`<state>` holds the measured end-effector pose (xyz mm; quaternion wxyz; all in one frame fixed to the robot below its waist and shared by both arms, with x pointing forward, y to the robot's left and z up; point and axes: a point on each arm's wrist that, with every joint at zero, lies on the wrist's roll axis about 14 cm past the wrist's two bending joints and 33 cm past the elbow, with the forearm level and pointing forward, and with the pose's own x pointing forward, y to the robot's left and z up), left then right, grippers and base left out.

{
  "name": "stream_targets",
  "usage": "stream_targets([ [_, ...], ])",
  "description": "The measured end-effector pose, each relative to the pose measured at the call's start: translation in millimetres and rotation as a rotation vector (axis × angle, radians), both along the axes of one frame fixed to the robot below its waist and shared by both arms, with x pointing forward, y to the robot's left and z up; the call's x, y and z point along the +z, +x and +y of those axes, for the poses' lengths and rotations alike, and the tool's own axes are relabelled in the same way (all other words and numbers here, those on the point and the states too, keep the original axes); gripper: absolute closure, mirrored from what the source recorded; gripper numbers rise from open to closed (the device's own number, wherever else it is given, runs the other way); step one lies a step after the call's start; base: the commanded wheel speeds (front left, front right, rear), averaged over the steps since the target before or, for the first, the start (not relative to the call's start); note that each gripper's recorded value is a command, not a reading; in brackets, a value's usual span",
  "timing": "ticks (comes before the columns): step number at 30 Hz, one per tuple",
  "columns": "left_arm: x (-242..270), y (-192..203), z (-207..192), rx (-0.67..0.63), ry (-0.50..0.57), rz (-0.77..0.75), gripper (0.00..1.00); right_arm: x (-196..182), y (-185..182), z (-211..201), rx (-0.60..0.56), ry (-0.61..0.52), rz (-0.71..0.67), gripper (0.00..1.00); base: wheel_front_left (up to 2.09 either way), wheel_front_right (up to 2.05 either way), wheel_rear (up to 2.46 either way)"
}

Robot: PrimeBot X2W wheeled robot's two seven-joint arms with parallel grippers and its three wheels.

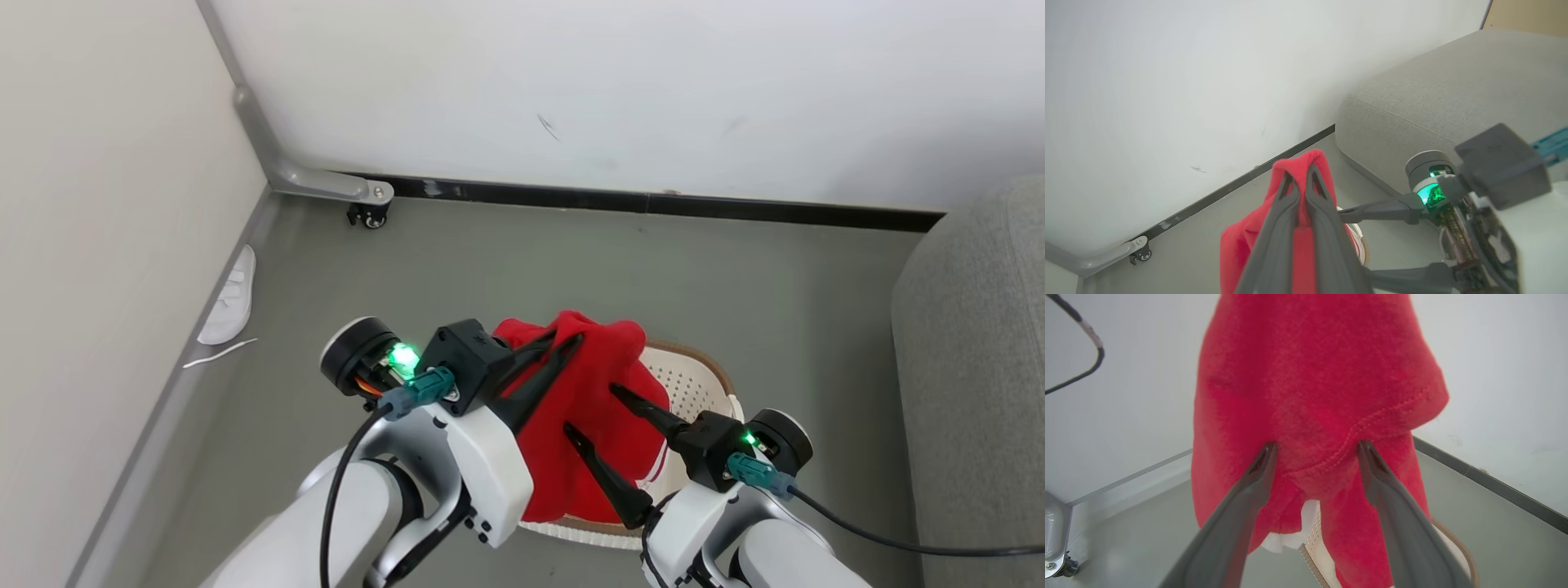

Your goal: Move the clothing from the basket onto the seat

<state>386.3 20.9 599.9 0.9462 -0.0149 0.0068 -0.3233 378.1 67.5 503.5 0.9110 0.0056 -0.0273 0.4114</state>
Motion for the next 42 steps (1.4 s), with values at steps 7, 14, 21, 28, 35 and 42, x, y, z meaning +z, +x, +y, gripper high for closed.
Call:
stream_targets([
  [7, 17.1, -19.6, -16.6, -0.058, -0.044, 0.012, 1.00, -3.1, -12.8, 4.0, 0.017, -0.003, 0.016, 0.00, 0.00, 0.00, 0.00],
  [14, 18.4, -42.7, -35.5, -0.136, -0.083, 0.077, 1.00, 3.4, -18.2, 11.1, 0.042, -0.004, -0.006, 0.00, 0.00, 0.00, 0.00],
  [21, 20.9, -47.4, -34.1, -0.140, -0.088, 0.094, 1.00, 8.3, -18.8, 12.2, 0.045, 0.003, -0.018, 0.00, 0.00, 0.00, 0.00],
  [28, 23.4, -47.3, -30.7, -0.125, -0.095, 0.110, 1.00, 11.6, -22.5, 15.8, 0.060, 0.008, -0.027, 1.00, 0.00, 0.00, 0.00],
  [35, 19.1, -42.4, -19.9, -0.081, -0.094, 0.130, 1.00, 12.3, -25.5, 17.6, 0.069, 0.017, -0.022, 1.00, 0.00, 0.00, 0.00],
  [42, -0.9, -38.5, -10.1, -0.037, -0.083, 0.194, 0.63, 19.5, -23.0, 14.0, 0.054, 0.039, -0.032, 1.00, 0.00, 0.00, 0.00],
])
